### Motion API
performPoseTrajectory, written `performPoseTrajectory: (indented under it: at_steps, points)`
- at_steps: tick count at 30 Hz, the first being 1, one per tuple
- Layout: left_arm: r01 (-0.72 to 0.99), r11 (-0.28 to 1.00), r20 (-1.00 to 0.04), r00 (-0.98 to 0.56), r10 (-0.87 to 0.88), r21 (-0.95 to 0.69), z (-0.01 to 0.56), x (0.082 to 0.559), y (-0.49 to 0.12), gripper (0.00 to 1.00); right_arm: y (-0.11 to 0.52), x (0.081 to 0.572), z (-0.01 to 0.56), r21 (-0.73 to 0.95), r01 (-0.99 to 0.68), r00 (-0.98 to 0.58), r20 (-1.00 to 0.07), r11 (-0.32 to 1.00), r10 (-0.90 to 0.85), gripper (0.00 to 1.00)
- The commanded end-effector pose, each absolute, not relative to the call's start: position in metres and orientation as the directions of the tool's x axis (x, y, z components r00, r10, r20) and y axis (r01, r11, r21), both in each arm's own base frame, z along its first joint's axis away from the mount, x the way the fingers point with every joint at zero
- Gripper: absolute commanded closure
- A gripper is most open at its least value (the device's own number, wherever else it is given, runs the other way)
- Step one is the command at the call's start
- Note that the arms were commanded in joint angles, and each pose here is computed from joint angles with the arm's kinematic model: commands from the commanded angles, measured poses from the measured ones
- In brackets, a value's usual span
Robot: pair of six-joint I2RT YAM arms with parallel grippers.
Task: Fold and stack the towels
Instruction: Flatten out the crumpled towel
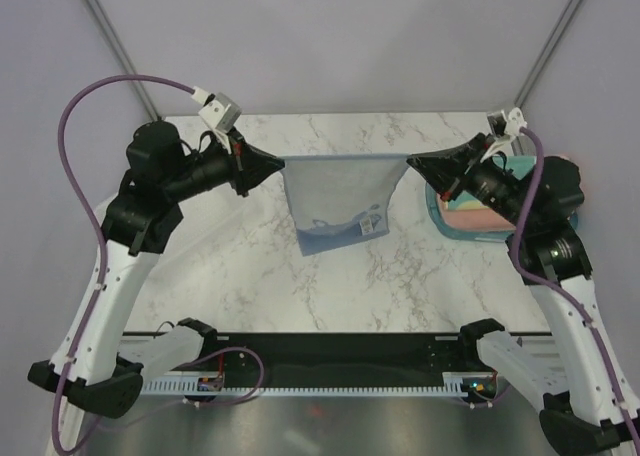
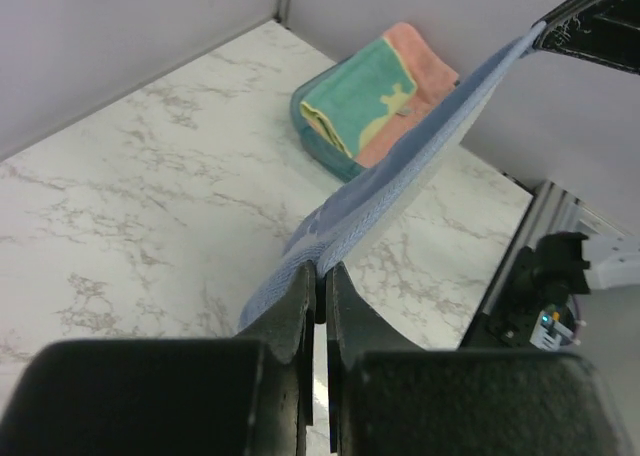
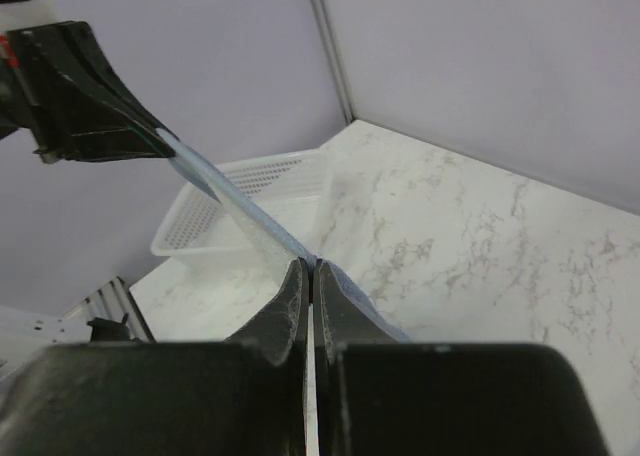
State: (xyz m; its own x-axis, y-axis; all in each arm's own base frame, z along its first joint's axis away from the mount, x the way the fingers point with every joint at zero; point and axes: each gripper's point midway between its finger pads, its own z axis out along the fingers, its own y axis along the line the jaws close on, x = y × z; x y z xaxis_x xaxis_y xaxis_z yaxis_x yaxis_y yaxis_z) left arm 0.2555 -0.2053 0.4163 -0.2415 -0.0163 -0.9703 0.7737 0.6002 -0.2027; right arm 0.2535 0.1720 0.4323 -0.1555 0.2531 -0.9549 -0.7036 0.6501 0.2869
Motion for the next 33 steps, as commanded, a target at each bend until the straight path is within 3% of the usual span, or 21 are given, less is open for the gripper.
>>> performPoseTrajectory:
  at_steps: [1, 7, 12, 24, 28, 33]
  points:
    - [0.787, 0.539, -0.937, -0.349, -0.01, -0.299, 0.406, 0.228, -0.209, 0.98, 0.175, 0.212, 0.453, 0.317, -0.764, -0.154, -0.935, 0.562, 0.319, 1.0]
    - [0.77, 0.571, -0.947, -0.318, -0.045, -0.285, 0.436, 0.251, -0.211, 0.98, 0.172, 0.23, 0.48, 0.265, -0.754, -0.063, -0.94, 0.601, 0.335, 1.0]
    - [0.655, 0.719, -0.942, -0.336, 0.002, -0.232, 0.417, 0.333, -0.211, 0.98, 0.169, 0.315, 0.482, 0.211, -0.65, -0.03, -0.967, 0.73, 0.252, 1.0]
    - [0.453, 0.877, -0.877, -0.473, 0.088, -0.157, 0.306, 0.519, -0.198, 0.98, 0.198, 0.502, 0.338, 0.279, -0.577, -0.258, -0.954, 0.768, 0.153, 1.0]
    - [0.473, 0.867, -0.87, -0.482, 0.107, -0.156, 0.272, 0.555, -0.206, 0.98, 0.202, 0.551, 0.266, 0.265, -0.558, -0.331, -0.94, 0.786, 0.081, 1.0]
    - [0.48, 0.866, -0.866, -0.484, 0.126, -0.142, 0.24, 0.576, -0.203, 0.98, 0.205, 0.578, 0.243, 0.197, -0.599, -0.291, -0.957, 0.776, 0.018, 1.0]
